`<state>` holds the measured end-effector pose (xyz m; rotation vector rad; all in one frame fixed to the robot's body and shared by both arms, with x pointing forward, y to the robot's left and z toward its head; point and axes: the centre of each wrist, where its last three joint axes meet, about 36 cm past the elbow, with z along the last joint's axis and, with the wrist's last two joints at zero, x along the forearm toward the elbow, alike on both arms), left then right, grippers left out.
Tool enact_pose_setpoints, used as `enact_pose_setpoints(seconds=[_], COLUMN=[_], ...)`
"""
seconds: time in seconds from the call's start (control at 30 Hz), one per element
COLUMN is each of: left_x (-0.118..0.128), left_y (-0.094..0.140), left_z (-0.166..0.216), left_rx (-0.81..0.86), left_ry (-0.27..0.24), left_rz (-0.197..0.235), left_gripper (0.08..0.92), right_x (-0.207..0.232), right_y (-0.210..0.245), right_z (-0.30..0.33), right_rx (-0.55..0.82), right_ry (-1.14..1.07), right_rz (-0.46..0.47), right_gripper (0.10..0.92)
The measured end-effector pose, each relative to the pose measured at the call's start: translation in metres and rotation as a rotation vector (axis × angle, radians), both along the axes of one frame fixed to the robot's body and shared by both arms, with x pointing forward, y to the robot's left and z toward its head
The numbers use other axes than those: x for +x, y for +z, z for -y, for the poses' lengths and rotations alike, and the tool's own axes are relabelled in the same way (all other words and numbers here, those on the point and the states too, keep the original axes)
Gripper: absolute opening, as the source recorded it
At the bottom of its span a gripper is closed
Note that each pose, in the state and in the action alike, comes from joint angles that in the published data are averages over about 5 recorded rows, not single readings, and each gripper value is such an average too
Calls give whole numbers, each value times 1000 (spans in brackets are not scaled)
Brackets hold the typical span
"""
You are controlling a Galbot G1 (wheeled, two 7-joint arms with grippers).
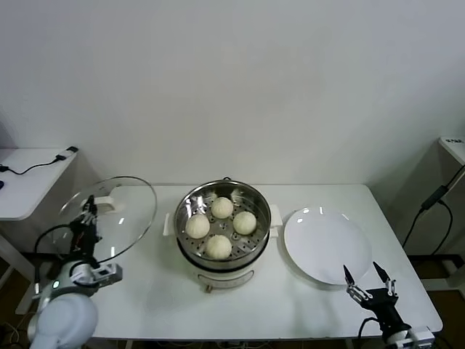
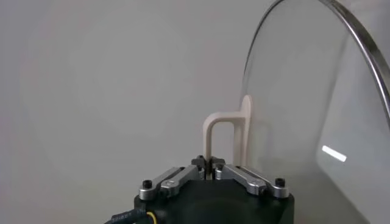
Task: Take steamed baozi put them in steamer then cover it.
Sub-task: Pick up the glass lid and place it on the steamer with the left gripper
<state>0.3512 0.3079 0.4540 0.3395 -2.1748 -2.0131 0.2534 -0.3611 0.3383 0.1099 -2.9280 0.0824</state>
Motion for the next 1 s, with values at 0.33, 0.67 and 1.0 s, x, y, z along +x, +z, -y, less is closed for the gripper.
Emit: enact_pose_setpoints(seconds=[0.33, 0.67, 1.0], left_x=[20, 29, 24], left_y=[14, 16, 10], left_z=[83, 162, 234], left_rx=[-66, -88, -88], left_ry=[-60, -99, -136], left_rz=[-7, -31, -39], left_gripper=[144, 144, 144], right_x=[2, 3, 0], right_y=[-1, 0, -6], right_z=[-4, 5, 12], right_rx=[-36, -59, -58], right_ry=[10, 14, 10], right_rz=[-9, -6, -6], right_gripper=[823, 823, 823])
